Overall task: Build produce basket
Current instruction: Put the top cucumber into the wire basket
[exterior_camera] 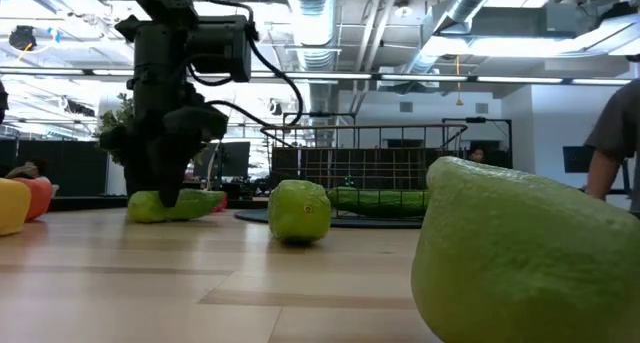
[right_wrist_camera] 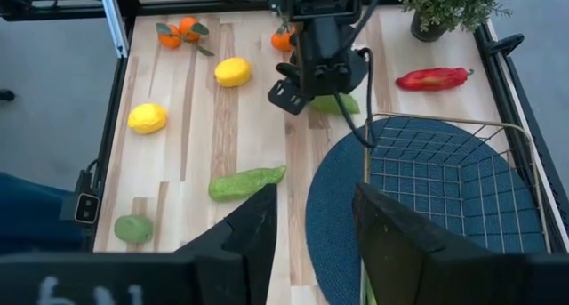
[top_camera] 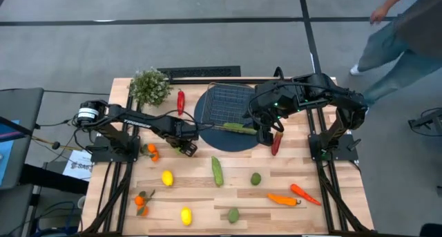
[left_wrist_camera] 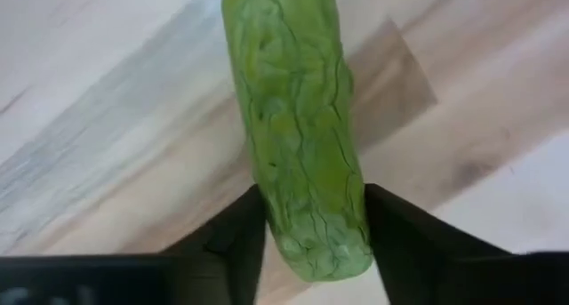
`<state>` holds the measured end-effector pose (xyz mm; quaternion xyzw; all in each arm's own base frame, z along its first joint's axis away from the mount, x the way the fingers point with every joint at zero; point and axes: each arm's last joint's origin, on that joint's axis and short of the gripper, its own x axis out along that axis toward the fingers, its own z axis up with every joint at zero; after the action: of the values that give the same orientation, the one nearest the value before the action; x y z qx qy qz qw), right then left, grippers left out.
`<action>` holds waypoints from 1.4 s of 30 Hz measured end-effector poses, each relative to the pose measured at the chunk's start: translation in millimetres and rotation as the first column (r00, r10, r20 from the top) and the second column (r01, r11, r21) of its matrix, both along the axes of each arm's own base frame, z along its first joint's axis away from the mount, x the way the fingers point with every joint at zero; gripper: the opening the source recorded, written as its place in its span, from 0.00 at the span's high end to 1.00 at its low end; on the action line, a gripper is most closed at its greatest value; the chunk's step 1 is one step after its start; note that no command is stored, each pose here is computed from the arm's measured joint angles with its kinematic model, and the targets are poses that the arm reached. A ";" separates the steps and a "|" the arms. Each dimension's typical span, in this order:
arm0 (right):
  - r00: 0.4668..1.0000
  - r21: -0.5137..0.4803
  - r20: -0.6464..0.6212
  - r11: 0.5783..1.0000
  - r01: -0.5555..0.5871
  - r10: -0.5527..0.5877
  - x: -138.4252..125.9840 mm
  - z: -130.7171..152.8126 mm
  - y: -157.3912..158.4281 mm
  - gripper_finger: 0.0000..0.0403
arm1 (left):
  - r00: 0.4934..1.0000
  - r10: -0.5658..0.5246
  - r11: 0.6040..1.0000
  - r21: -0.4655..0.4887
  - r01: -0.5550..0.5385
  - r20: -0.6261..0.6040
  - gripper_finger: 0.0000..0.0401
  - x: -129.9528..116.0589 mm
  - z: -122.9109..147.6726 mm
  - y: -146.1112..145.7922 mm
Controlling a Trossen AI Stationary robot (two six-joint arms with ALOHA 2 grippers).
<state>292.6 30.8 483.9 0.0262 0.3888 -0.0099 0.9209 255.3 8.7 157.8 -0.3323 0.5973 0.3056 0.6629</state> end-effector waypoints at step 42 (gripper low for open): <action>0.953 0.184 -0.212 0.949 0.255 -0.215 -18.0 -16.0 24.1 0.97 | 0.868 -0.471 0.750 0.588 0.301 0.155 0.84 41.3 211.1 13.8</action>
<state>274.5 54.9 468.0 0.1683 0.4674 -0.0811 0.8641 296.6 22.4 368.9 -0.0387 0.4356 0.2644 0.8595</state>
